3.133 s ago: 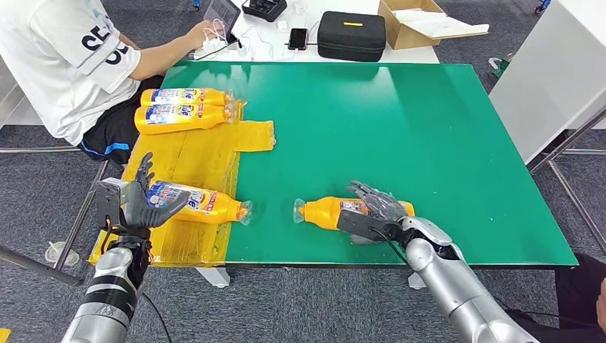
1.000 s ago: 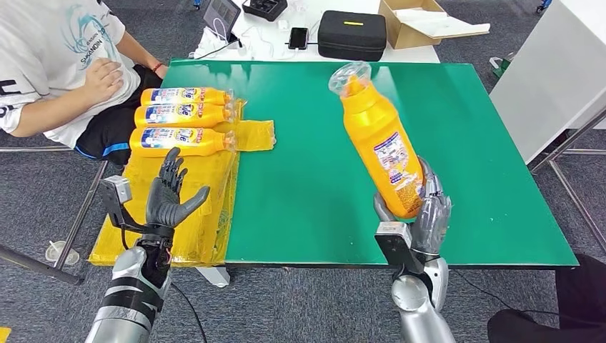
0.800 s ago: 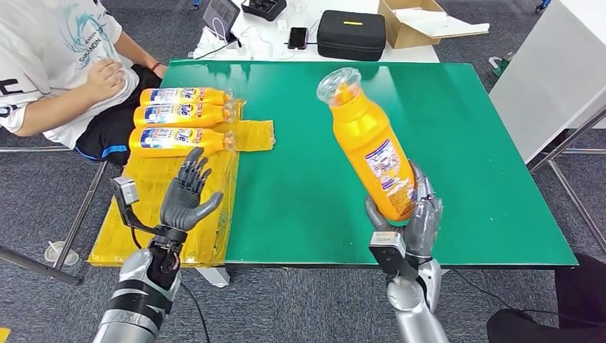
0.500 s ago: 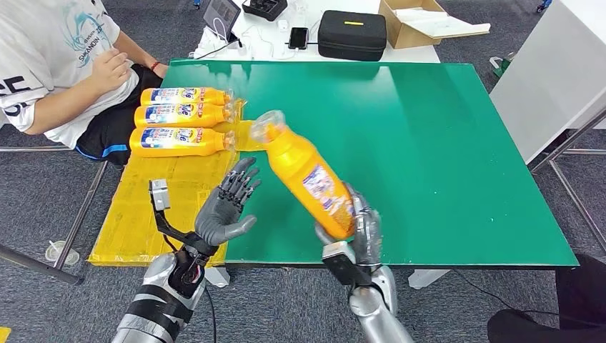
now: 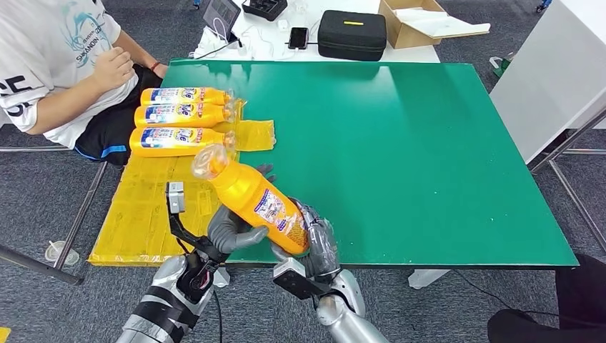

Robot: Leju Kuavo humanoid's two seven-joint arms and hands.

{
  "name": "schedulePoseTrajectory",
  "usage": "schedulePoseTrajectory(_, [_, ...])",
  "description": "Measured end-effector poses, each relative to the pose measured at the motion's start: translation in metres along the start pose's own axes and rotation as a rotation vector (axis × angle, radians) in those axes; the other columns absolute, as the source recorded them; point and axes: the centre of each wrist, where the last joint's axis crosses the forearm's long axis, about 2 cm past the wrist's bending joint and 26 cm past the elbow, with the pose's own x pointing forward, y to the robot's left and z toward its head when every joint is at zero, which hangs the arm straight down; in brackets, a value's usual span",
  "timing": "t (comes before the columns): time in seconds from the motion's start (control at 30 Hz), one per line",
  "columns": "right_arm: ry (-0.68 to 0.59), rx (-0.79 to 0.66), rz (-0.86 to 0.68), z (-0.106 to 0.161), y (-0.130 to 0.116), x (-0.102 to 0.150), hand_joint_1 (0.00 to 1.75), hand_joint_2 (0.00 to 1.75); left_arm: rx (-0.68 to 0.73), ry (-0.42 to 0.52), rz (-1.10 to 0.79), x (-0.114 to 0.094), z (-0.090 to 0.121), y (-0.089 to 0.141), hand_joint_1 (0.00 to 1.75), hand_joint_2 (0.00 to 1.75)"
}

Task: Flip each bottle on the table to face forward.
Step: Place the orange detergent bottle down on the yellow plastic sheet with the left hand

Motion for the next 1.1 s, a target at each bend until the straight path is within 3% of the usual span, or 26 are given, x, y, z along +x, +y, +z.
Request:
schedulePoseTrajectory(0.53, [0.005,0.125,0.016,0.002,0.016,0.0,1.74,1.75,0.045,0.004,0.004,0.002,0.006,0.008,0.05,1.75])
schedulePoseTrajectory(0.6, [0.015,0.144,0.015,0.002,0.016,-0.002,1.74,1.75,0.051,-0.004,0.01,0.003,0.007,0.008,0.46,1.75])
schedulePoseTrajectory(0.67, [0.028,0.16,0.013,0.004,0.017,-0.003,1.75,1.75,0.059,-0.007,0.011,0.003,0.008,0.009,1.28,1.75])
schedulePoseTrajectory(0.73, [0.037,0.17,0.013,0.005,0.017,-0.004,1.75,1.75,0.068,-0.007,0.012,0.003,0.009,0.009,1.75,1.75])
schedulePoseTrajectory(0.87, [0.046,0.183,0.01,0.006,0.018,-0.005,1.73,1.75,0.08,-0.01,0.015,0.002,0.011,0.01,1.75,1.75])
schedulePoseTrajectory(0.9, [0.047,0.186,0.009,0.006,0.018,-0.005,1.67,1.75,0.084,-0.011,0.015,0.002,0.012,0.01,1.75,1.75])
schedulePoseTrajectory(1.03, [0.05,0.195,0.011,0.006,0.019,-0.005,0.06,1.75,0.099,-0.019,0.01,0.003,0.013,0.01,1.75,1.75])
schedulePoseTrajectory(1.1, [0.054,0.197,0.015,0.005,0.019,-0.004,0.0,1.75,0.105,-0.023,0.004,0.004,0.011,0.009,1.75,1.75])
